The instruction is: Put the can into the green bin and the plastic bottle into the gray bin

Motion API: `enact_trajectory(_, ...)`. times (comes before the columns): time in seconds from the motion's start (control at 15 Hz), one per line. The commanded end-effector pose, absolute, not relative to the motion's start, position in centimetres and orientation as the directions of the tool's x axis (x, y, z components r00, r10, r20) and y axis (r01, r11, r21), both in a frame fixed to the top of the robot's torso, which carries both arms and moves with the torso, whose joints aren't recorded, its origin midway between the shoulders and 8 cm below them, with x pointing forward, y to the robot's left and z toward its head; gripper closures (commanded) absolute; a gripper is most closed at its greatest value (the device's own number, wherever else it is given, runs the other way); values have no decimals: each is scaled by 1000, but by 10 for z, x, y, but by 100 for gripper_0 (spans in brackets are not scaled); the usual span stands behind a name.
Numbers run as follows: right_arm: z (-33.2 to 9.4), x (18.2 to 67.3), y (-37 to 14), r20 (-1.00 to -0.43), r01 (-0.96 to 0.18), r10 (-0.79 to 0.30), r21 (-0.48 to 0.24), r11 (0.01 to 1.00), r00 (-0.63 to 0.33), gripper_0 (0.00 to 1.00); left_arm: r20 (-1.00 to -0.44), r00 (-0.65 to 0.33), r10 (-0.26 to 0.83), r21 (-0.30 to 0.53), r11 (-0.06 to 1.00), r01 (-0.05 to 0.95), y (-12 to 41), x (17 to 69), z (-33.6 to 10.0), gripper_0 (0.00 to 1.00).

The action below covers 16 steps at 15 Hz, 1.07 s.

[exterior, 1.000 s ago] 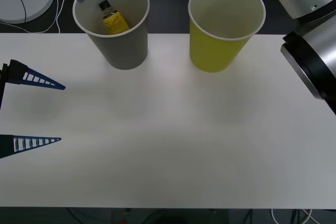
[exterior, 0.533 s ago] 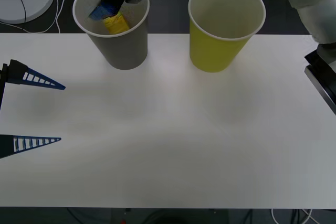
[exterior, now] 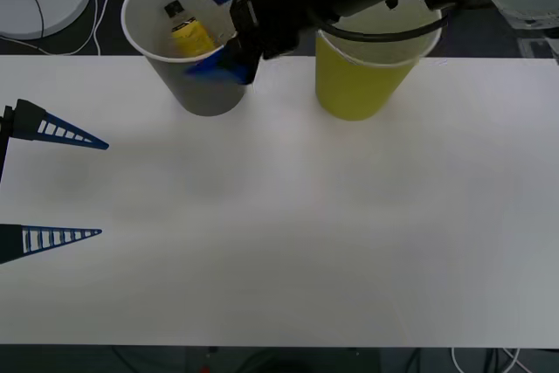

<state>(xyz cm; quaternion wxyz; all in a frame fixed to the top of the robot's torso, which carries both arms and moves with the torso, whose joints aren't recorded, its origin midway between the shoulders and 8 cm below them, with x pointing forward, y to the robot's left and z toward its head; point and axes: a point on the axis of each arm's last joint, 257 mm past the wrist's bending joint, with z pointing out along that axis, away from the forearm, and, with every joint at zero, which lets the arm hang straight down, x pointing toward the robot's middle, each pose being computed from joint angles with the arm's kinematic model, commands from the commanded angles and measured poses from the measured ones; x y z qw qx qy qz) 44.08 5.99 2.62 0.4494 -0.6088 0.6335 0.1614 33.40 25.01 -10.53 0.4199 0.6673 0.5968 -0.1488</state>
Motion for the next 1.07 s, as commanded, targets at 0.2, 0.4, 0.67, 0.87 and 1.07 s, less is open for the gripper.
enact_trajectory(0.2, 3, 410, 28, -781, -913, -599, -356, 197, 176, 0, -700, 243, 672, 383, 65, 922, 250, 334, -105, 0)
enact_trajectory(0.4, -10, 389, 3, -800, -928, -582, -312, 202, 143, 0, -700, 243, 672, 383, 65, 922, 250, 334, -105, 0)
enact_trajectory(0.67, -24, 369, -19, -835, -945, -545, -233, 230, 73, 0, -700, 243, 672, 383, 65, 922, 250, 334, -105, 0)
enact_trajectory(0.87, -35, 358, -33, -853, -948, -522, -186, 258, 25, 0, -700, 243, 672, 383, 65, 922, 250, 334, -105, 0)
enact_trajectory(1.07, -46, 355, -46, -870, -950, -493, -170, 263, 19, 0, -700, 243, 672, 383, 65, 922, 250, 334, -105, 0)
